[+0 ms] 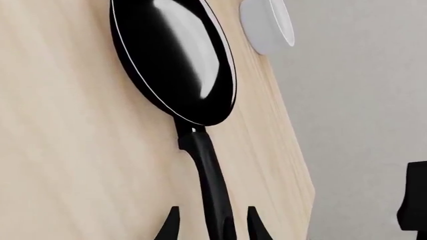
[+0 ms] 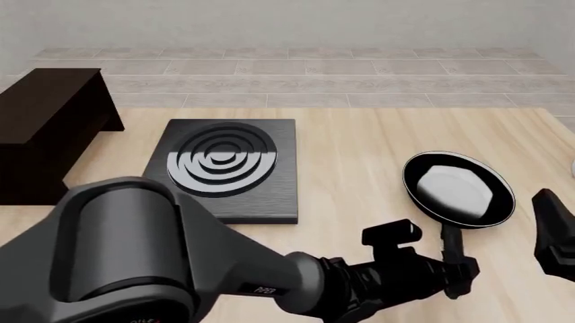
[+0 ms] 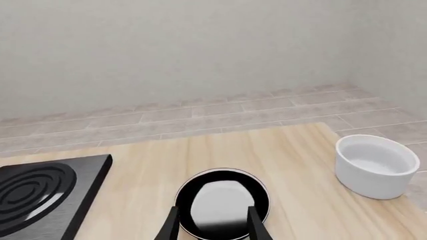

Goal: Put the frying pan on top of the cabinet.

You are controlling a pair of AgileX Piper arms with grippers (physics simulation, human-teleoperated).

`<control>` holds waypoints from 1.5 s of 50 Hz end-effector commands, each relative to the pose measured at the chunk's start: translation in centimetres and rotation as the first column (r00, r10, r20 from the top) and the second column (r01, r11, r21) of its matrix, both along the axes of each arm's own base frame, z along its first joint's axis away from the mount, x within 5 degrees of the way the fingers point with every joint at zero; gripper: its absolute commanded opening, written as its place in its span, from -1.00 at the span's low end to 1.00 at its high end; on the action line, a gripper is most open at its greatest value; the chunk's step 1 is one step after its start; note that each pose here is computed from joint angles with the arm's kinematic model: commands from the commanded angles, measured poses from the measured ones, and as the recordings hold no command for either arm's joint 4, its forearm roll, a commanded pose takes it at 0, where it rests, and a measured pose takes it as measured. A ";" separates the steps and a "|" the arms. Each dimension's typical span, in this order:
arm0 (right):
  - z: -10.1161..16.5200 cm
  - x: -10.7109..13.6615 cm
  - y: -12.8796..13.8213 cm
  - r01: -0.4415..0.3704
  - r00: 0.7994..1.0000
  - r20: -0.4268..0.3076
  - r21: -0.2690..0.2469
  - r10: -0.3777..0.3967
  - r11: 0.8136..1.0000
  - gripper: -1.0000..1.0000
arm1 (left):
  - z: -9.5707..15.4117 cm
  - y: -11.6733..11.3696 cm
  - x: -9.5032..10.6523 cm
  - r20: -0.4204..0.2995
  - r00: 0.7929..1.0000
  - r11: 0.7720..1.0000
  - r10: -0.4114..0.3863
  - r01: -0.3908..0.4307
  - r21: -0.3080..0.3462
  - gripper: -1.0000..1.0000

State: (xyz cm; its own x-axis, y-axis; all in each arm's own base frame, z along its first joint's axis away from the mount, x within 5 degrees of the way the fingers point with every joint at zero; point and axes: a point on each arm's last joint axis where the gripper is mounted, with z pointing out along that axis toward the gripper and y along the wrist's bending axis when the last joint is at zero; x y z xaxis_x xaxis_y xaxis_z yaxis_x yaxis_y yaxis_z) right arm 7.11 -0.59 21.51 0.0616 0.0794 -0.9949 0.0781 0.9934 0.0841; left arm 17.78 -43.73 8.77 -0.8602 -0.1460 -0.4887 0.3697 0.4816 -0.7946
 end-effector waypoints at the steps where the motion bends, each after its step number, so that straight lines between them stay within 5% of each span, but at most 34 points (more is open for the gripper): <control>1: 0.0 0.1 0.0 0.002 1.000 -0.001 0.005 -0.002 1.000 1.00 | -0.2 -0.3 0.1 0.000 1.000 1.000 -0.001 0.001 0.005 1.00; 75: 0.0 0.4 -0.2 0.019 1.000 -0.012 0.023 -0.019 1.000 1.00 | -1.0 -2.0 -0.4 -0.010 1.000 1.000 -0.020 0.020 -0.005 1.00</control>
State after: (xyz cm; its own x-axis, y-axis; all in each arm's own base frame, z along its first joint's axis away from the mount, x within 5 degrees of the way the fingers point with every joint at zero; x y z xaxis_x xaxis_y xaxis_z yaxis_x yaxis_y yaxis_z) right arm 7.45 -0.76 21.48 0.0536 0.1010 -0.9934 0.0958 0.9898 0.1058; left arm 17.60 -45.61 8.41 -0.8486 -0.1270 -0.5136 0.4065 0.4650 -0.7865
